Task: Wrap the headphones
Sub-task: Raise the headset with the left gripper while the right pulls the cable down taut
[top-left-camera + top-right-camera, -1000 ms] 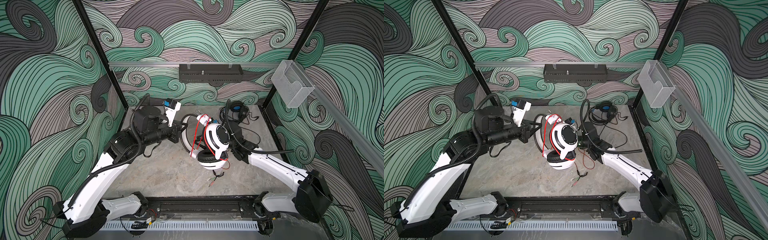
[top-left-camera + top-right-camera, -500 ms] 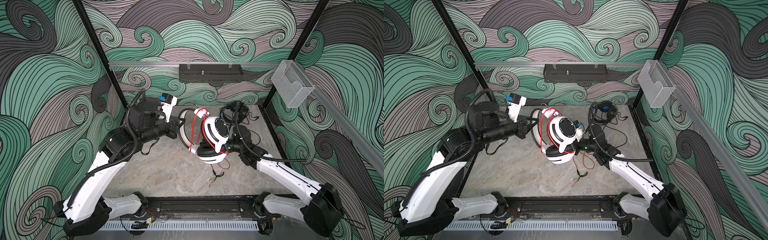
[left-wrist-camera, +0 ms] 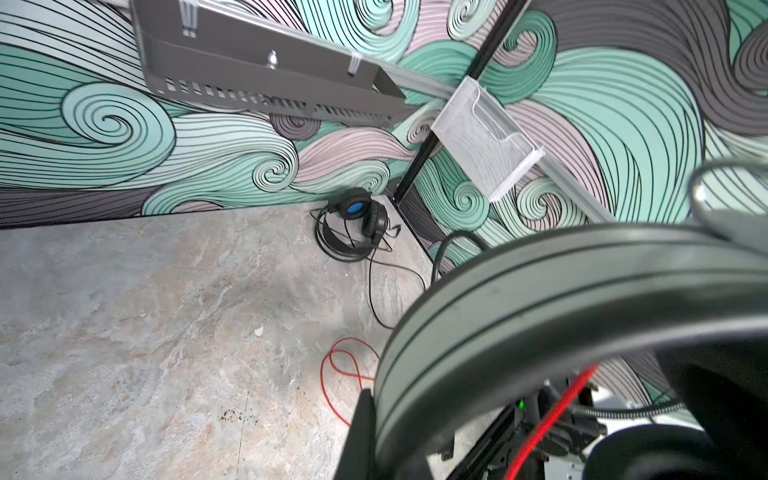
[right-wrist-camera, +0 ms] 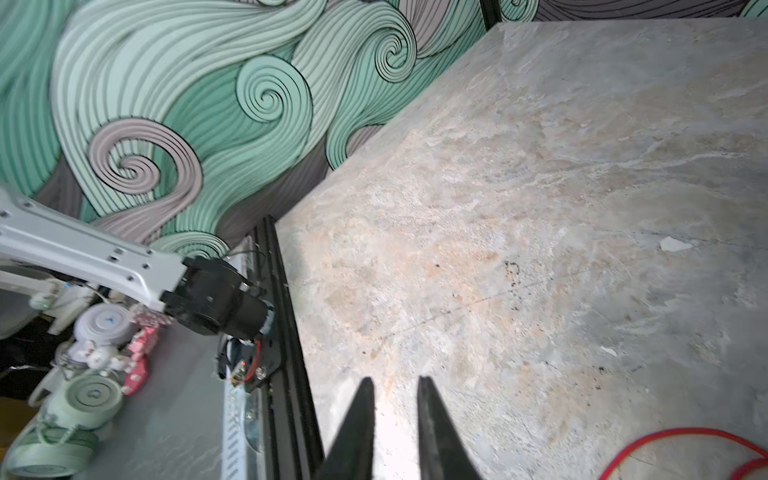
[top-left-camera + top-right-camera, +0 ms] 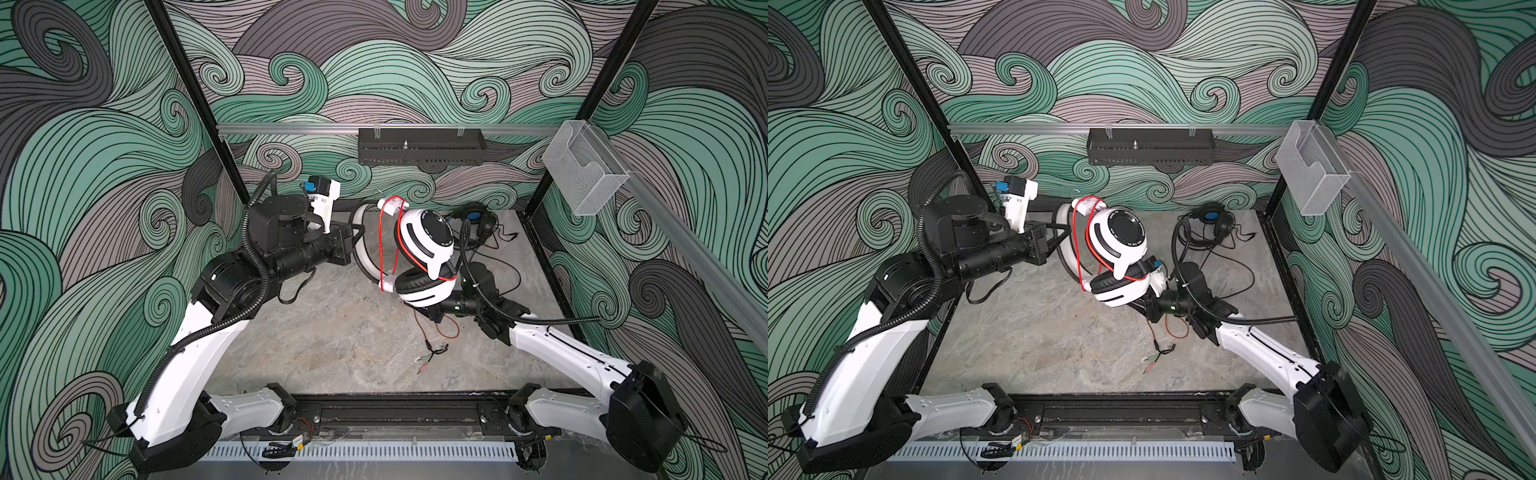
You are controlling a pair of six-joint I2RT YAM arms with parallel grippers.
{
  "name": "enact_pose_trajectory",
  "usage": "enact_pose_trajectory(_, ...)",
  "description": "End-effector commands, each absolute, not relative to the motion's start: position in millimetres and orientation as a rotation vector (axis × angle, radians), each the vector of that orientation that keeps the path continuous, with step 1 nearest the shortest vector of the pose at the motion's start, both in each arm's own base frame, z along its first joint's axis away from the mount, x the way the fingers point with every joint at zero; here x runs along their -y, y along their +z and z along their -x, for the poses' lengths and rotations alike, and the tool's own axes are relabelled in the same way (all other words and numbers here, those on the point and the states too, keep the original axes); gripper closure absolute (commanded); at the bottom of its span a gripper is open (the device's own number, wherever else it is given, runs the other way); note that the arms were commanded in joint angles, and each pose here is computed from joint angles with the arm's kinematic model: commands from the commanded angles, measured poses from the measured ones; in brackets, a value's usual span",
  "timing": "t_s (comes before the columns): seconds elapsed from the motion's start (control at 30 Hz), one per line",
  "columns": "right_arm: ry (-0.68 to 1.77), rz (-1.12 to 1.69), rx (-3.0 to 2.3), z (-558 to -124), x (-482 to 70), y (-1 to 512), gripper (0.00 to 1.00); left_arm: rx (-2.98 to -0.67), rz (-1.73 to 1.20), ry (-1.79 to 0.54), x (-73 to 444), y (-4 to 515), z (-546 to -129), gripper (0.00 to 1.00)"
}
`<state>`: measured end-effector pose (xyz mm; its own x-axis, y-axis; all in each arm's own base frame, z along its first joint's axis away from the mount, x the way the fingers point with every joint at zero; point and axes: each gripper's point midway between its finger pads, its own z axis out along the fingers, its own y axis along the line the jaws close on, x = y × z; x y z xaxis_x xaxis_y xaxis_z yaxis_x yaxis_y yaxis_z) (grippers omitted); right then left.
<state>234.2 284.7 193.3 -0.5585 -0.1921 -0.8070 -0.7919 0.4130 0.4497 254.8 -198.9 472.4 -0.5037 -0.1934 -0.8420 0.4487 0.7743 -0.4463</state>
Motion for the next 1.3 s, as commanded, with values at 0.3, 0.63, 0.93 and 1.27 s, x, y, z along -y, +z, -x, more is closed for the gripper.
enact_pose_trajectory(0.3, 0.921, 0.854, -2.112, -232.7, -266.0, 163.5, 0.99, -1.656, 0.201, -0.859, 161.7, 543.5, -286.3, 1.00)
enact_pose_trajectory(0.63, 0.581, 1.127, -2.070, -196.0, -280.7, 169.5, 1.00, -1.574, 0.476, -0.742, 120.1, 542.5, -321.0, 1.00)
enact_pose_trajectory(0.93, 0.371, 1.369, -1.896, -165.5, -299.5, 218.8, 1.00, -1.718, 0.466, -0.340, 102.5, 470.5, -360.5, 1.00)
enact_pose_trajectory(1.27, 0.268, 1.562, -1.712, -147.6, -333.2, 288.7, 1.00, -2.004, 0.208, 0.056, 113.9, 335.7, -370.7, 1.00)
